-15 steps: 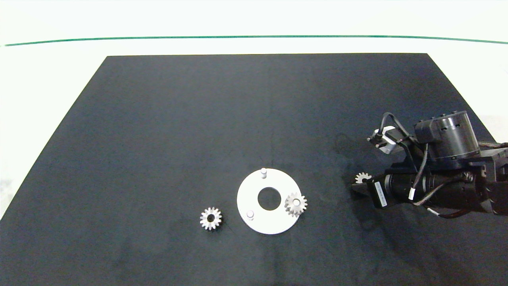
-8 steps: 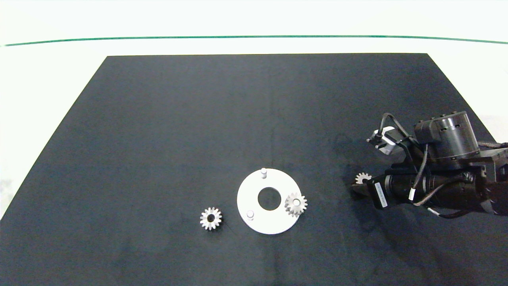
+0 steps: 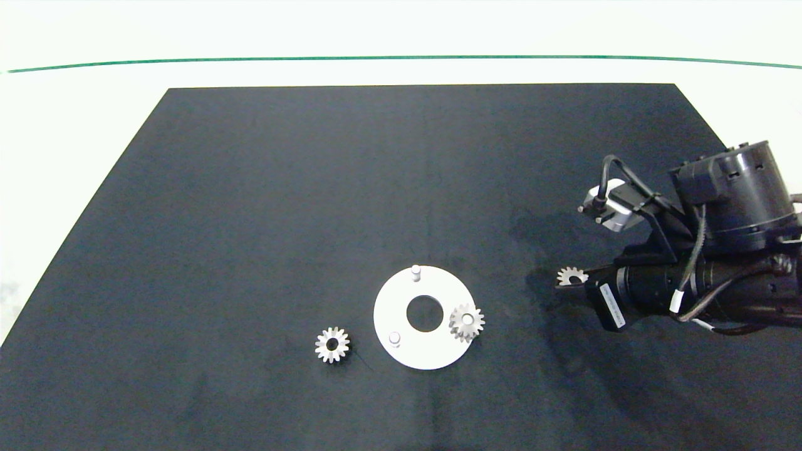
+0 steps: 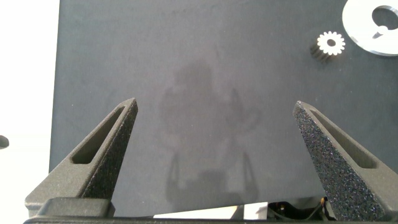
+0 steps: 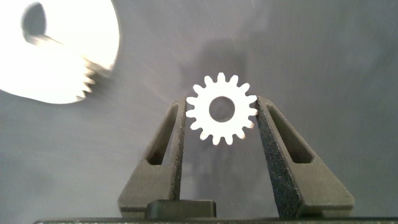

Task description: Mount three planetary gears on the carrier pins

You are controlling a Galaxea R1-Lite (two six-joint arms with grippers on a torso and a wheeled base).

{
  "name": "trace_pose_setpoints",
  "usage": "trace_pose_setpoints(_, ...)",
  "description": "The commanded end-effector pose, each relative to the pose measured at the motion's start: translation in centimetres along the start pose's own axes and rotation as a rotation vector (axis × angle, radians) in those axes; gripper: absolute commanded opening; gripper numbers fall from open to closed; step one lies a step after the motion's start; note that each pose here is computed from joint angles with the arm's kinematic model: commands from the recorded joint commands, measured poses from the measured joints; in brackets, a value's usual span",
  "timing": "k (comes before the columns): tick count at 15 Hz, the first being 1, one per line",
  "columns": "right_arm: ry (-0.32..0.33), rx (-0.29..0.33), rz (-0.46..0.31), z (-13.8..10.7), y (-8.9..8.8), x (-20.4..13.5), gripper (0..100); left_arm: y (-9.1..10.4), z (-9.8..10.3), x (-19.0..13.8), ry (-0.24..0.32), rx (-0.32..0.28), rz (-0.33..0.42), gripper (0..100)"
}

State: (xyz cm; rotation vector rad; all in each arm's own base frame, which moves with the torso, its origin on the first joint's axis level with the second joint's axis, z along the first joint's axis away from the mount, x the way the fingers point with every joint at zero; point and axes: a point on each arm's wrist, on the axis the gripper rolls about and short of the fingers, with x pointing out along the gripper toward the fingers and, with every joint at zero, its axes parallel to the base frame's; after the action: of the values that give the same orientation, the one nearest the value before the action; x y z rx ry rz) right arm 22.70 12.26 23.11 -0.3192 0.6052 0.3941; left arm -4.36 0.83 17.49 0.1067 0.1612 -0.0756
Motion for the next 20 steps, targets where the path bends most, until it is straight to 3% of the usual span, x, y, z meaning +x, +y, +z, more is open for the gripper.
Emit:
trace_pose_setpoints(1, -0.13, -0.102, 0.023, 5.0, 4.5, -3.2, 16, 0.0, 0.0, 0.0, 0.004, 0.002, 0.002, 100)
trace_pose_setpoints(5, -0.059, -0.207, 0.018, 5.7, 9.9, 1.3, 16, 0.0, 0.0, 0.0, 0.001, 0.002, 0.002, 100)
trace_pose_setpoints(7, -0.027, -0.225, 0.003, 5.8, 11.4, 3.9, 16, 0.0, 0.0, 0.0, 0.001, 0.002, 0.002, 100)
trace_pose_setpoints(12, -0.038, -0.244, 0.033, 7.0, 14.3, 6.6, 16, 0.0, -0.1, -0.1, -0.003, 0.002, 0.001, 100)
trace_pose_setpoints(14, -0.046, -0.251, 0.042, 7.2, 14.9, 6.6, 16, 0.0, 0.0, -0.1, -0.003, 0.0, 0.001, 100)
trace_pose_setpoints(20, -0.04, -0.242, 0.029, 7.2, 14.4, 7.0, 16, 0.0, 0.1, -0.1, -0.007, 0.0, 0.002, 100)
